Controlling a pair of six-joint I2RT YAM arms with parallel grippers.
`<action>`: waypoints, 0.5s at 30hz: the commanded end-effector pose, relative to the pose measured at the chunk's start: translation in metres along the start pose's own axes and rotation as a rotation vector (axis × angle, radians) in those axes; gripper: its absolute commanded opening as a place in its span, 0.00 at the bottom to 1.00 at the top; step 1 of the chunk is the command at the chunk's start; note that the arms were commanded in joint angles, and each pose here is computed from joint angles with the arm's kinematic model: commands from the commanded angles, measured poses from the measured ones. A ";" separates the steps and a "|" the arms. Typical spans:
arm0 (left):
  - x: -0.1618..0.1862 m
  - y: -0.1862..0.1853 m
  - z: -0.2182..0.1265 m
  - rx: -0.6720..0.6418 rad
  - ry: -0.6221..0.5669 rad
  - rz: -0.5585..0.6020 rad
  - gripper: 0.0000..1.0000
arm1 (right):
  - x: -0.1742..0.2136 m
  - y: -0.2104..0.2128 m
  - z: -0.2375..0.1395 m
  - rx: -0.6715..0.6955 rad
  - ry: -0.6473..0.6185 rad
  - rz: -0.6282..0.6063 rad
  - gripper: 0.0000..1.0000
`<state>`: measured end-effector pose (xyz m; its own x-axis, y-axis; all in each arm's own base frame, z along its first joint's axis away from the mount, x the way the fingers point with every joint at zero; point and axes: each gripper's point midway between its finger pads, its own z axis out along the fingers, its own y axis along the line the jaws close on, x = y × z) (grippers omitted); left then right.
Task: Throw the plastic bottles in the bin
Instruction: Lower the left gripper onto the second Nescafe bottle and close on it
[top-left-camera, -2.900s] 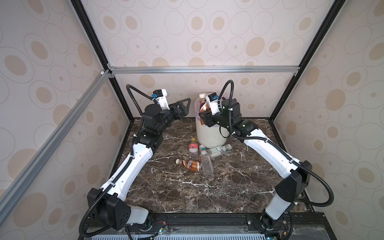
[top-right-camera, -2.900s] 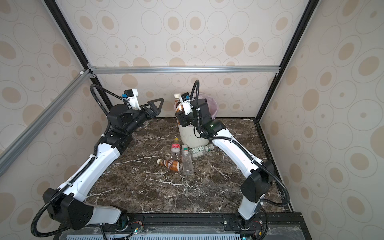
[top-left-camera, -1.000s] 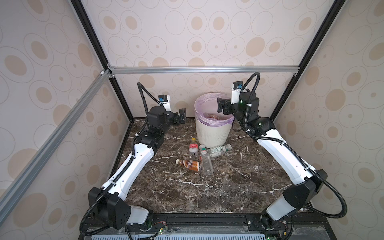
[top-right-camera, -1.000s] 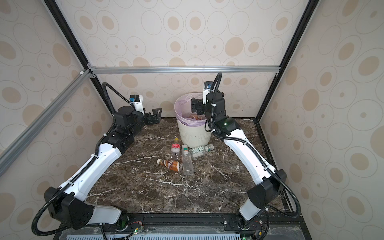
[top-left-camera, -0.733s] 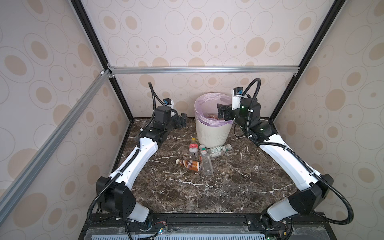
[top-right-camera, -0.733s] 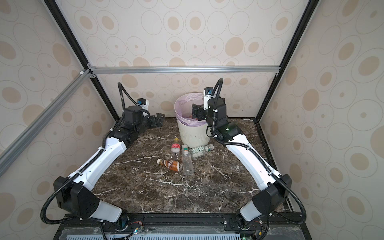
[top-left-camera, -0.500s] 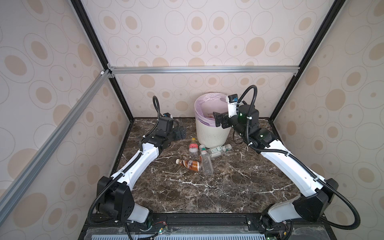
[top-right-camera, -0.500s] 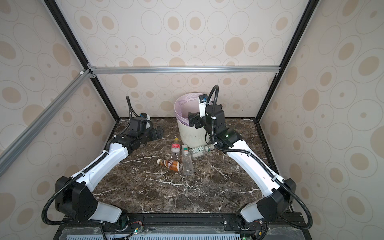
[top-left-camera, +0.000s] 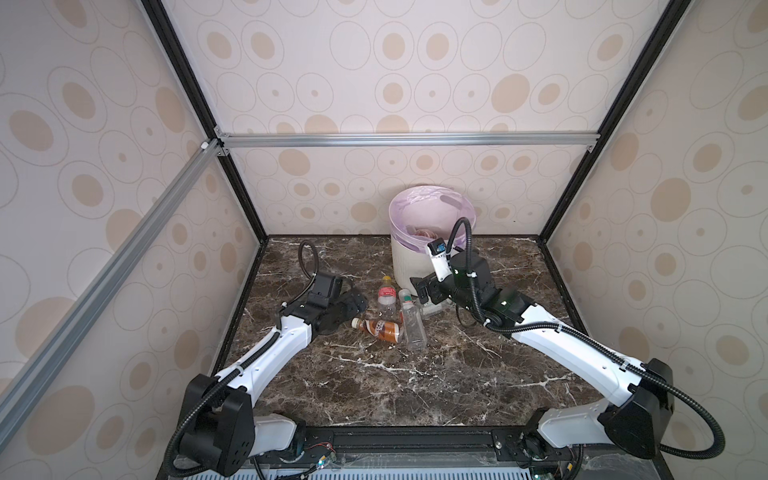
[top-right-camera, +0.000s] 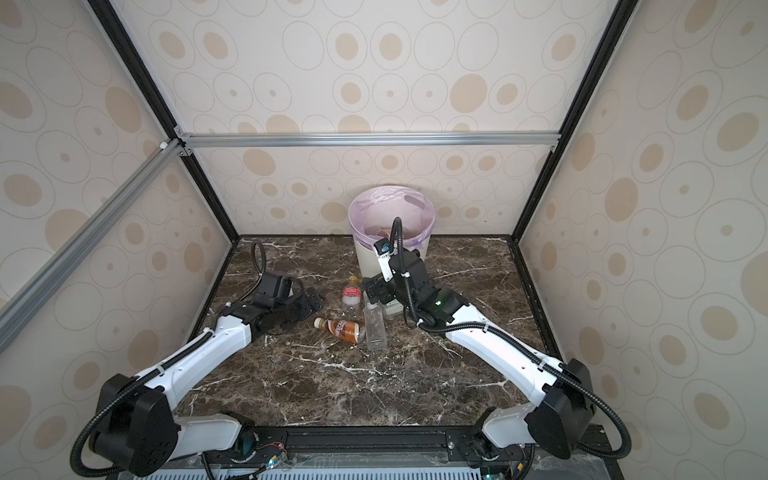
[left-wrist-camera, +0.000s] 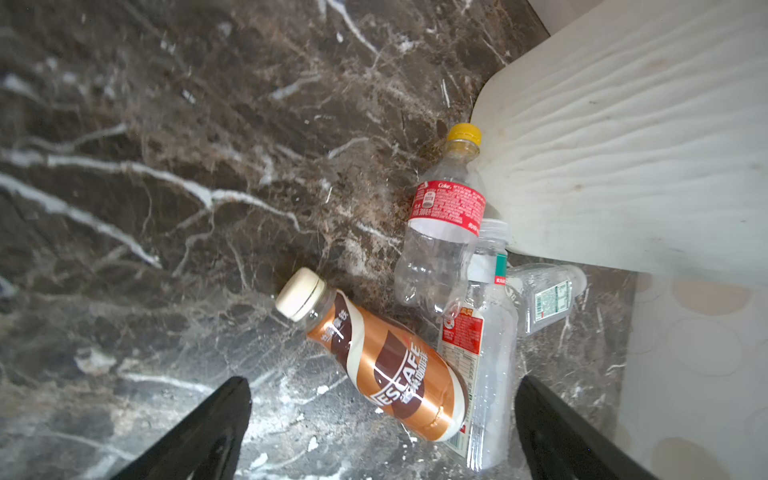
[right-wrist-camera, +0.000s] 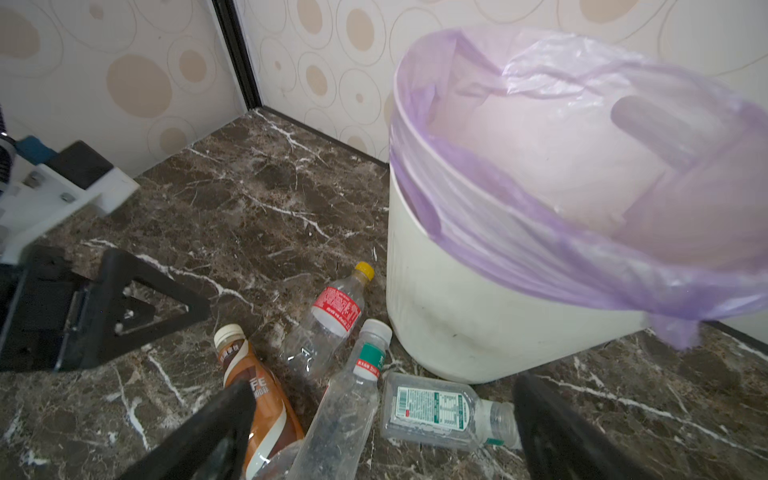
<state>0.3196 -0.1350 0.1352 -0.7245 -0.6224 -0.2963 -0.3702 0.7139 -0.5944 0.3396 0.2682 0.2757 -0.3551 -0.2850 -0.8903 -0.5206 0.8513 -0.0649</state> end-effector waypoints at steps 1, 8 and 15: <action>0.008 -0.003 0.001 0.089 0.021 -0.295 0.99 | 0.004 0.005 -0.008 -0.010 -0.019 0.031 1.00; 0.015 0.017 0.016 -0.003 0.040 -0.460 0.99 | 0.024 0.017 -0.015 -0.066 -0.012 0.042 0.99; 0.022 0.024 0.039 -0.058 0.078 -0.529 0.99 | 0.040 0.019 -0.023 -0.084 0.002 0.034 1.00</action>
<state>0.3086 -0.1401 0.0797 -0.5221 -0.8518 0.0427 -0.6972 0.3975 -0.5965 0.3045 0.2606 0.2458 -0.3881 -0.2700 -0.8812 -0.5535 0.8327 -0.0114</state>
